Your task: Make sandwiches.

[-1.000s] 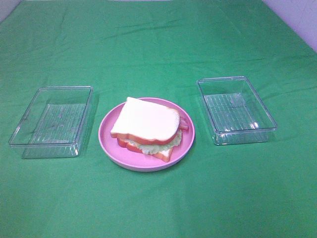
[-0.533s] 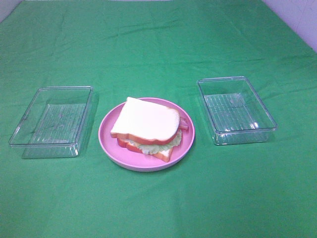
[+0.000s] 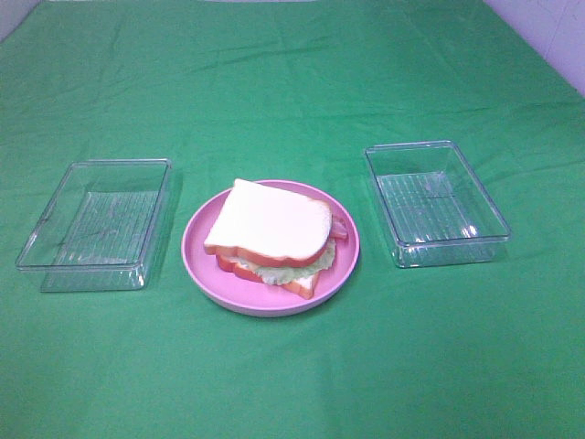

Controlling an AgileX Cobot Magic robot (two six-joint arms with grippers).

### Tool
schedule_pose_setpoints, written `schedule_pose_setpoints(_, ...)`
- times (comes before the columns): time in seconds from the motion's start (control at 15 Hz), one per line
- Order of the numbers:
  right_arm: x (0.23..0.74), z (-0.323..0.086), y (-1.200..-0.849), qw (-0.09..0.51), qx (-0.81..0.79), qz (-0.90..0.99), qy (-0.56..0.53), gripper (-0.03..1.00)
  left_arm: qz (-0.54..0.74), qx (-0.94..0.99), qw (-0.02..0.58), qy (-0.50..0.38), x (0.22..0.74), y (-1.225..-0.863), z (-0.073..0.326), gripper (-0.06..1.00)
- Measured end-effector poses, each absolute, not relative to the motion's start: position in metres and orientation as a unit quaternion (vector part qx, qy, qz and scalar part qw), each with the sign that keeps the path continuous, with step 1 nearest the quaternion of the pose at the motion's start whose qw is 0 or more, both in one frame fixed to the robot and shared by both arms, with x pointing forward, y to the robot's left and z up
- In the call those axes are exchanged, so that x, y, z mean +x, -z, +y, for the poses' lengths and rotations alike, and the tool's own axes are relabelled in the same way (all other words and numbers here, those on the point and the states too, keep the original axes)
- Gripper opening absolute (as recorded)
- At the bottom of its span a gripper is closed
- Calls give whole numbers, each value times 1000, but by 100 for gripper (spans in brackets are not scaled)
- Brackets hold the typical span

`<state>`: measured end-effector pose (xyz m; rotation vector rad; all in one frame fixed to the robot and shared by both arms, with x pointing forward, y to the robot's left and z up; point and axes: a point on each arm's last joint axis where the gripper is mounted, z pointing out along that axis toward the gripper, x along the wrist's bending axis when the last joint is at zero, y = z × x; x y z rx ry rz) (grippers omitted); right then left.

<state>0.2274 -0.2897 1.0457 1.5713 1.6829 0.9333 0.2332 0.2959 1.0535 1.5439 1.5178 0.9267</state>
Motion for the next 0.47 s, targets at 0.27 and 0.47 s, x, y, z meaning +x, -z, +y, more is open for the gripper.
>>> schedule_pose_setpoints(0.27, 227, -290, -1046, 323, 598, 641, -356, 77, 595, 606, 383, -363, 233, -1053, 296, 75)
schedule_pose_setpoints(0.47, 227, -290, -1046, 323, 598, 641, -356, 77, 595, 606, 383, -363, 233, -1053, 296, 75)
